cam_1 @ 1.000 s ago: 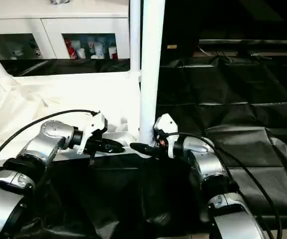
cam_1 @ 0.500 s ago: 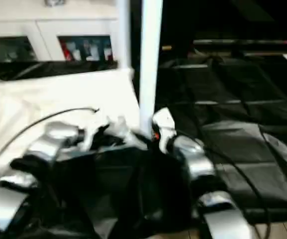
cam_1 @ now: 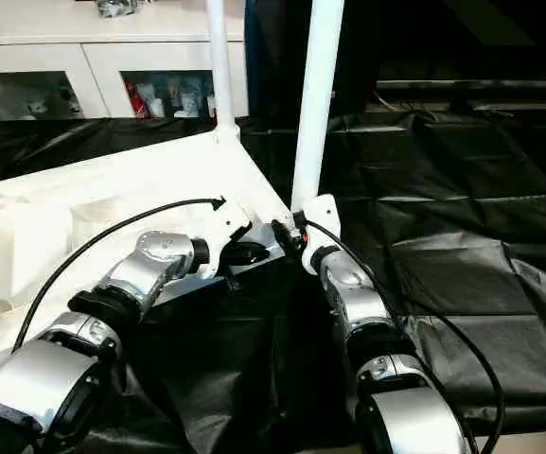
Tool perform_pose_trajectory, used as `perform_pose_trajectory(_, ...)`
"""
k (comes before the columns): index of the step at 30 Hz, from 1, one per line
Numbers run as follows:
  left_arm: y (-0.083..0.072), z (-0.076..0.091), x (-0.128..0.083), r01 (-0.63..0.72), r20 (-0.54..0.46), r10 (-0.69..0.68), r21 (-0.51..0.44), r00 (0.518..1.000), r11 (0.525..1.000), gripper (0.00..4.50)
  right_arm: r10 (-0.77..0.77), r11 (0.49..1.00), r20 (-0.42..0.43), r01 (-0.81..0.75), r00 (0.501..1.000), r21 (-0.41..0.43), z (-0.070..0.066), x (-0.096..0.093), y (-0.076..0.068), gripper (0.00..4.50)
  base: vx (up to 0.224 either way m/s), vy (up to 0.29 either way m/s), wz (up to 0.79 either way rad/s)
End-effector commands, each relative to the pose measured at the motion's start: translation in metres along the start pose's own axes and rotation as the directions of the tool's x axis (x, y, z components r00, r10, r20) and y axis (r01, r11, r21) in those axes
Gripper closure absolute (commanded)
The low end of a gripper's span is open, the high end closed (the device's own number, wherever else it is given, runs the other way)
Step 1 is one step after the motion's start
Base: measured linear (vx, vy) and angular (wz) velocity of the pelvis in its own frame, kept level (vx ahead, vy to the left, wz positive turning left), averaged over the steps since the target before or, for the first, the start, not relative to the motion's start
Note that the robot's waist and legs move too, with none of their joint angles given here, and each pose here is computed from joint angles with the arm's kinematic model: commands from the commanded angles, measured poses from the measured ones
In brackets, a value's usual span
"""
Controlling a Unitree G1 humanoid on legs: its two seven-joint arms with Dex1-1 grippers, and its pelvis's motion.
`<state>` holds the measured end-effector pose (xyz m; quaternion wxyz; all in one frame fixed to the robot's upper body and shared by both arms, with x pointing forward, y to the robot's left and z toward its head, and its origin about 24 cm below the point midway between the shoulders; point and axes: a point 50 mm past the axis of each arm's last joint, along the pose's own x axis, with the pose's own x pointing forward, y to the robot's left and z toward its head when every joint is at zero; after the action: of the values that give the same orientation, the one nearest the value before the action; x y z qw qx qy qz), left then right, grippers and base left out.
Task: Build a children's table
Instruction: Rotate leg to tighten
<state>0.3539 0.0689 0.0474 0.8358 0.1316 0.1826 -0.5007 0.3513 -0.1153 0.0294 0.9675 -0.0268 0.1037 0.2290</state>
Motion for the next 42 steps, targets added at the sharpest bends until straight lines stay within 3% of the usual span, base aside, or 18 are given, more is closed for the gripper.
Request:
perform_pose_trajectory(1, -0.001, 0.003, 0.000, 0.017, 0.031, -0.017, -0.003, 0.999, 1.000, 4.50, 0.155, 0.988, -0.047, -0.154, 0.987, 0.019, -0.015, -0.001, 0.020, 0.43, 0.000, 0.000, 0.00)
perform_pose_trajectory(6, -0.001, -0.008, -0.012, 0.127, 0.013, -0.127, 0.015, 0.992, 0.992, 4.50, 0.356, 0.932, -0.023, -0.357, 0.934, -0.064, -0.008, -0.012, 0.014, 0.43, 0.000, 0.000, 0.00)
perform_pose_trajectory(7, -0.002, -0.015, -0.020, 0.189, -0.002, -0.189, 0.020, 0.982, 0.982, 4.50, 0.432, 0.897, -0.018, -0.431, 0.902, -0.094, -0.005, -0.018, 0.011, 0.43, 0.000, 0.000, 0.00)
perform_pose_trajectory(11, -0.001, -0.021, -0.028, 0.235, -0.024, -0.235, 0.022, 0.972, 0.972, 4.50, 0.487, 0.867, -0.021, -0.486, 0.873, -0.112, -0.002, -0.024, 0.007, 0.43, 0.000, 0.000, 0.00)
perform_pose_trajectory(15, 0.000, -0.030, -0.047, 0.343, -0.050, -0.341, 0.033, 0.939, 0.939, 4.50, 0.584, 0.803, -0.035, -0.583, 0.811, -0.124, 0.000, -0.034, 0.001, 0.43, 0.000, 0.000, 0.00)
perform_pose_trajectory(20, 0.003, -0.032, -0.058, 0.374, -0.049, -0.372, 0.025, 0.927, 0.927, 4.50, 0.622, 0.775, -0.047, -0.623, 0.782, -0.111, -0.001, -0.038, -0.003, 0.76, 0.000, 0.000, 0.00)
perform_pose_trajectory(31, 0.003, -0.033, -0.061, 0.373, -0.044, -0.372, 0.023, 0.927, 0.927, 4.50, 0.653, 0.749, -0.061, -0.656, 0.755, -0.096, -0.005, -0.041, 0.000, 1.71, 0.000, 0.000, 0.00)
perform_pose_trajectory(32, 0.004, -0.032, -0.058, 0.330, -0.042, -0.329, 0.021, 0.943, 0.944, 4.50, 0.585, 0.799, -0.095, -0.593, 0.805, -0.101, -0.012, -0.036, 0.001, 1.71, 0.000, 0.000, 0.00)
perform_pose_trajectory(35, 0.006, -0.031, -0.054, 0.285, -0.047, -0.284, 0.020, 0.958, 0.958, 4.50, 0.532, 0.832, -0.123, -0.544, 0.838, -0.108, -0.016, -0.033, 0.000, 1.82, 0.000, 0.000, 0.00)
perform_pose_trajectory(37, 0.010, -0.024, -0.042, 0.174, -0.030, -0.173, 0.008, 0.984, 0.985, 4.50, 0.331, 0.936, -0.155, -0.344, 0.931, -0.069, -0.025, -0.024, -0.005, 1.84, 0.000, 0.000, 0.00)
perform_pose_trajectory(38, 0.010, -0.024, -0.042, 0.174, -0.030, -0.173, 0.008, 0.984, 0.985, 4.50, 0.331, 0.936, -0.155, -0.344, 0.931, -0.069, -0.025, -0.024, -0.005, 1.84, 0.000, 0.000, 0.00)
perform_pose_trajectory(40, 0.011, -0.016, -0.030, 0.087, -0.018, -0.087, 0.004, 0.996, 0.996, 4.50, 0.166, 0.986, -0.158, -0.169, 0.973, 0.000, -0.030, -0.017, -0.008, 1.84, 0.000, 0.000, 0.00)
perform_pose_trajectory(42, 0.010, -0.006, -0.016, 0.002, -0.003, -0.002, -0.011, 1.000, 1.000, 4.50, 0.024, 0.999, -0.169, -0.016, 0.985, 0.051, -0.032, -0.012, -0.009, 1.85, 0.000, 0.000, 0.00)
